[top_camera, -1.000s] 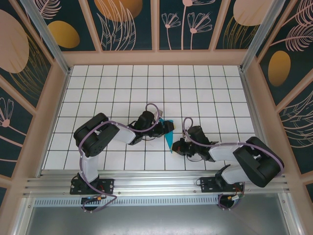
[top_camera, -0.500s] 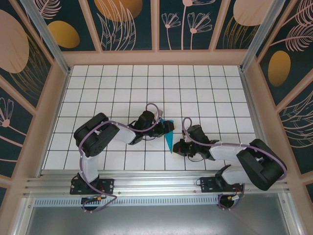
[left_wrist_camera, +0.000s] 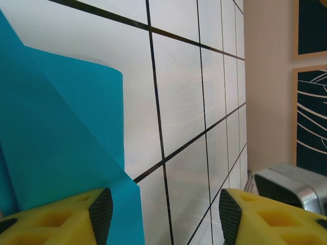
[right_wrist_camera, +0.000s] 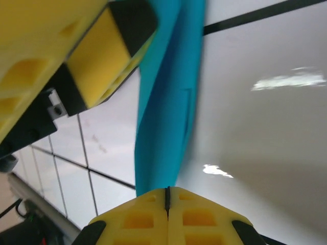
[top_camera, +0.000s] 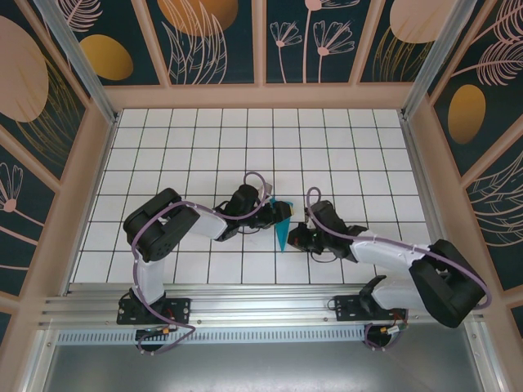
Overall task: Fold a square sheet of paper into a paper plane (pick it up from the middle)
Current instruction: Fold the wing for the fifth time at the center of the table.
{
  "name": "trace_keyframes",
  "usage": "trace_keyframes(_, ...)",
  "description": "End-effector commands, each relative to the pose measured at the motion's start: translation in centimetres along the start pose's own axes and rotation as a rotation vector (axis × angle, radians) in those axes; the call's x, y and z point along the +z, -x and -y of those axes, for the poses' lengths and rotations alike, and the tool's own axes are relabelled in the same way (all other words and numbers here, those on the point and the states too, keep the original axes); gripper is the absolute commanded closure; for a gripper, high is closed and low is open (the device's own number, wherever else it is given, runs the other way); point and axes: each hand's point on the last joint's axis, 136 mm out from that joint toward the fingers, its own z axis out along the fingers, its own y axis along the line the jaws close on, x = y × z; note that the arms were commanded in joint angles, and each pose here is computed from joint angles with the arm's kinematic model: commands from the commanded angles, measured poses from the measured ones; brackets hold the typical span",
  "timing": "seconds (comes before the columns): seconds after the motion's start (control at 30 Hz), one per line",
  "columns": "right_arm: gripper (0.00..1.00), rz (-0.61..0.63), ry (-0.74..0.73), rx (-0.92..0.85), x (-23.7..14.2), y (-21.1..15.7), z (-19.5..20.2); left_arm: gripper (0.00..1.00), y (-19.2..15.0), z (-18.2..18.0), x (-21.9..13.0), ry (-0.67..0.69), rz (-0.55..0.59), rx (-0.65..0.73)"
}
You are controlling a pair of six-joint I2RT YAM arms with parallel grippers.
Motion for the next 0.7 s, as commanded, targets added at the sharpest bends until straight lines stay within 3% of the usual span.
trace_keyframes(0.0,0.94,0.062,-0.05,0.036,-1.0,0.4,1.3,0.4,-1.6,-4.0,0.7,0.121,-0.048,-0.038)
trace_keyframes(0.23,0.94,0.093,0.294,0.039,-1.8,1.1,-4.9,0.4,-1.7,-4.1,0.7,0.125,-0.05,-0.039)
trace_keyframes(0.47,0.94,0.053,0.334,0.041,-0.1,1.3,-6.8,0.4,-1.6,-3.9,0.8,0.122,-0.052,-0.039)
trace_keyframes(0.67,0.94,0.05,0.266,0.069,1.6,1.1,-5.5,0.4,-1.6,-4.0,0.7,0.121,-0.05,-0.04)
